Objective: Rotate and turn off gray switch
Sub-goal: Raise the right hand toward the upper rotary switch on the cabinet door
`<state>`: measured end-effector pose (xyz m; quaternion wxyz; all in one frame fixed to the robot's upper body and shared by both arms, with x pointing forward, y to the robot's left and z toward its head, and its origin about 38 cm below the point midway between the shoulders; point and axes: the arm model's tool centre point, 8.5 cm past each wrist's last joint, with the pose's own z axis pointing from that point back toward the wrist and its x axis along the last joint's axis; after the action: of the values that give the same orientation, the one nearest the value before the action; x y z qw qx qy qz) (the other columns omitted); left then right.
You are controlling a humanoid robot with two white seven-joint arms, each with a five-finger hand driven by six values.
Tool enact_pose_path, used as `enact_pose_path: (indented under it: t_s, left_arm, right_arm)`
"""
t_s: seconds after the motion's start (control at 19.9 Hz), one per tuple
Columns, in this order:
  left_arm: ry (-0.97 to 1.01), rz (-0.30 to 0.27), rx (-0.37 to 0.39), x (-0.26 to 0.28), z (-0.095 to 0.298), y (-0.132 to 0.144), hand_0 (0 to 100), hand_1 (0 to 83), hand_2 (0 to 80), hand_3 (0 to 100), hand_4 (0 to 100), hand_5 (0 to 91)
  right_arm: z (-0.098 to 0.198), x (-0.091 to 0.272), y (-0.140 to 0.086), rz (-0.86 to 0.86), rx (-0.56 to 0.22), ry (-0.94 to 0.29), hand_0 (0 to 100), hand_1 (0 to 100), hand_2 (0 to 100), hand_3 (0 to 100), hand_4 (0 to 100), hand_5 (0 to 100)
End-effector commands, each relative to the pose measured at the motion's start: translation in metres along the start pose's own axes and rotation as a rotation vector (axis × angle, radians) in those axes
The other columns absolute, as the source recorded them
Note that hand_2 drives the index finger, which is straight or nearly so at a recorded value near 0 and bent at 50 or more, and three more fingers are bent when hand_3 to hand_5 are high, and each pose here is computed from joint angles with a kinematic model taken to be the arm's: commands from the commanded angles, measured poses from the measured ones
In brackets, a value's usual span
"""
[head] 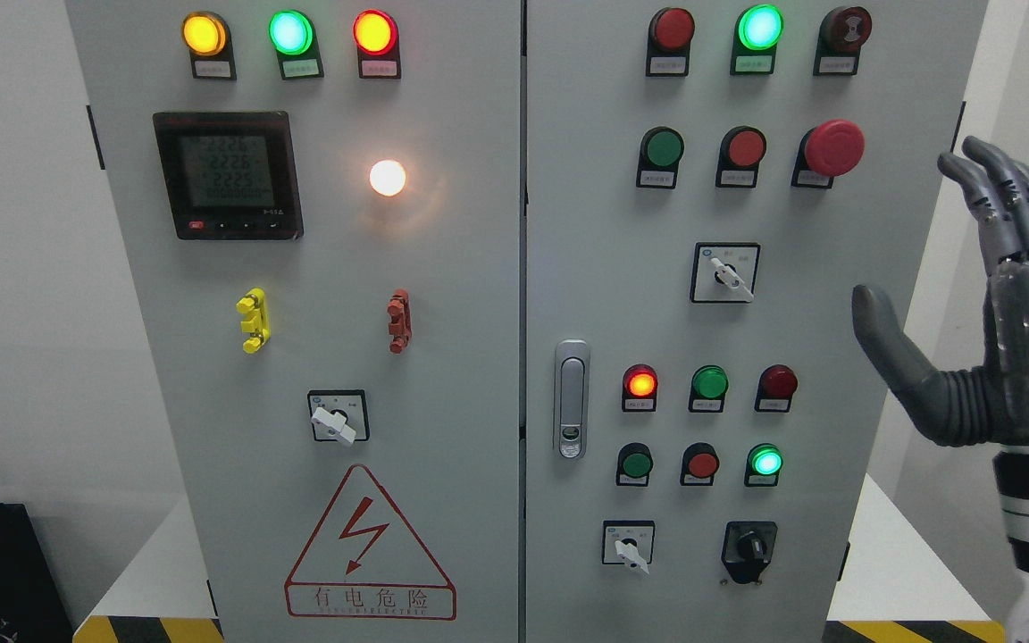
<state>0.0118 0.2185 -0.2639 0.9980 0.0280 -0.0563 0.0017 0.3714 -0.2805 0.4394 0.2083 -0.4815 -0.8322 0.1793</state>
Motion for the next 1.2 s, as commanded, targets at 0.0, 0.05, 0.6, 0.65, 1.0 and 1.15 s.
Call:
enact_pose_path:
  t_s: [0.0,0.05,0.6,0.65,1.0,1.15]
  left_arm:
    - [-0.031,0.029,0.002,0.014,-0.001,0.000,12,38.9,0.0,0,0,0.0]
    - [-0.031,0.028,0.003,0.014,-0.002,0.001,12,38.9,0.0,0,0,0.0]
    - [-0.031,0.029,0.002,0.014,-0.001,0.000,12,38.9,0.0,0,0,0.0]
    - [-0.030,0.028,0.003,0.014,-0.002,0.001,12,38.9,0.0,0,0,0.0]
    - [-0.031,0.029,0.002,0.014,-0.001,0.000,12,38.9,0.0,0,0,0.0]
    - [-0.031,0.029,0.002,0.014,-0.001,0.000,12,38.9,0.0,0,0,0.0]
  right_arm:
    - [0.000,0.003,0.004,-0.020,-0.001,0.002,32,17,0,2,0,0]
    - [0.000,0.003,0.004,-0.020,-0.001,0.002,32,17,0,2,0,0]
    - [0.001,0.004,0.006,-0.042,-0.019,0.018,33,19,3,23,13,7]
    - [0.001,0.005,0.008,-0.056,-0.021,0.023,33,20,6,30,23,18]
    - [0.003,0.016,0.025,-0.145,-0.024,0.063,28,37,20,57,65,76]
    - [0.005,0.017,0.030,-0.164,-0.019,0.083,27,37,26,65,77,97]
